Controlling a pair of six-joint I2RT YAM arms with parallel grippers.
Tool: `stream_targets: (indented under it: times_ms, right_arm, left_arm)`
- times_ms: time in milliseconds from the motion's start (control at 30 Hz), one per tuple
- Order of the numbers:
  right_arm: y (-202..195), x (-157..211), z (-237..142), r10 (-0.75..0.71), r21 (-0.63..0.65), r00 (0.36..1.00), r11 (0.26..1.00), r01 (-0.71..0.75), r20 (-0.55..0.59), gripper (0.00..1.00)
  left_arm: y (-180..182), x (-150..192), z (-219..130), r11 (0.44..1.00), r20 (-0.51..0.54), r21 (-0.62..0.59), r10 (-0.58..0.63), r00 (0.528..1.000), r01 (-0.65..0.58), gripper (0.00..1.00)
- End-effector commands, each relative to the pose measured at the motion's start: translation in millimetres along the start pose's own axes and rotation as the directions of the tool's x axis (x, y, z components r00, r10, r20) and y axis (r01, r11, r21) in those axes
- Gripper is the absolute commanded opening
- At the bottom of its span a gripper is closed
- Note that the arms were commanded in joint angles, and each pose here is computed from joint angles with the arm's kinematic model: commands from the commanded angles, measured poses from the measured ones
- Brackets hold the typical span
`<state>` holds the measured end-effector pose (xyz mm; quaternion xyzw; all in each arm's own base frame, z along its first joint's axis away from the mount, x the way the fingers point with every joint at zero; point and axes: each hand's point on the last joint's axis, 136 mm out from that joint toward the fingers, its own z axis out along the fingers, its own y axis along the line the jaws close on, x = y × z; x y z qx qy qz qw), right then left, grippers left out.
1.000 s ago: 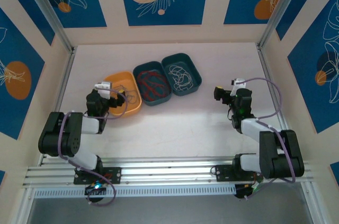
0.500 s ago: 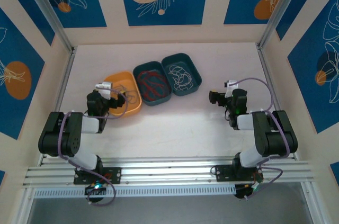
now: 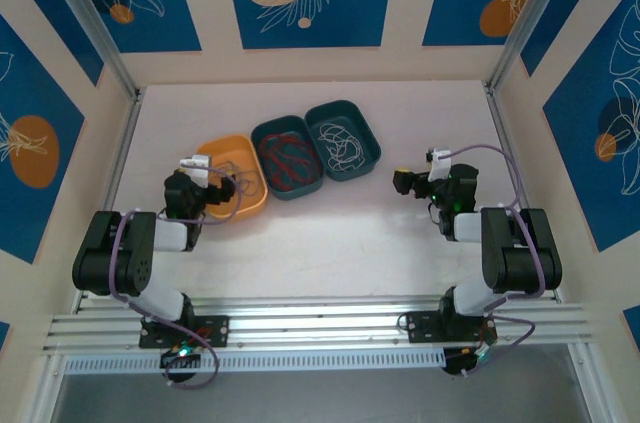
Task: Untangle the cables
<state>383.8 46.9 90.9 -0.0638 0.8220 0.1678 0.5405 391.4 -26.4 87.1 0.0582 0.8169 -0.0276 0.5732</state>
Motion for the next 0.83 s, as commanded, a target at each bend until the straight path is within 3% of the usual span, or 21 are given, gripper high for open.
stream_targets:
  times_ms: [0, 800]
  right_arm:
    - [6.6, -8.2, -1.0, -0.033, -0.041, 0.999, 0.999, 0.034, 0.033, 0.99]
    - [6.7, -8.0, -1.0, -0.034, -0.038, 0.999, 0.999, 0.036, 0.033, 0.99]
  left_arm:
    - [-1.1, -5.7, 3.4, 1.000, 0.011, 0.001, 0.013, 1.000, -0.013, 1.00]
    - [-2.4, -5.4, 3.5, 1.000, 0.009, 0.009, 0.017, 1.000, -0.017, 1.00]
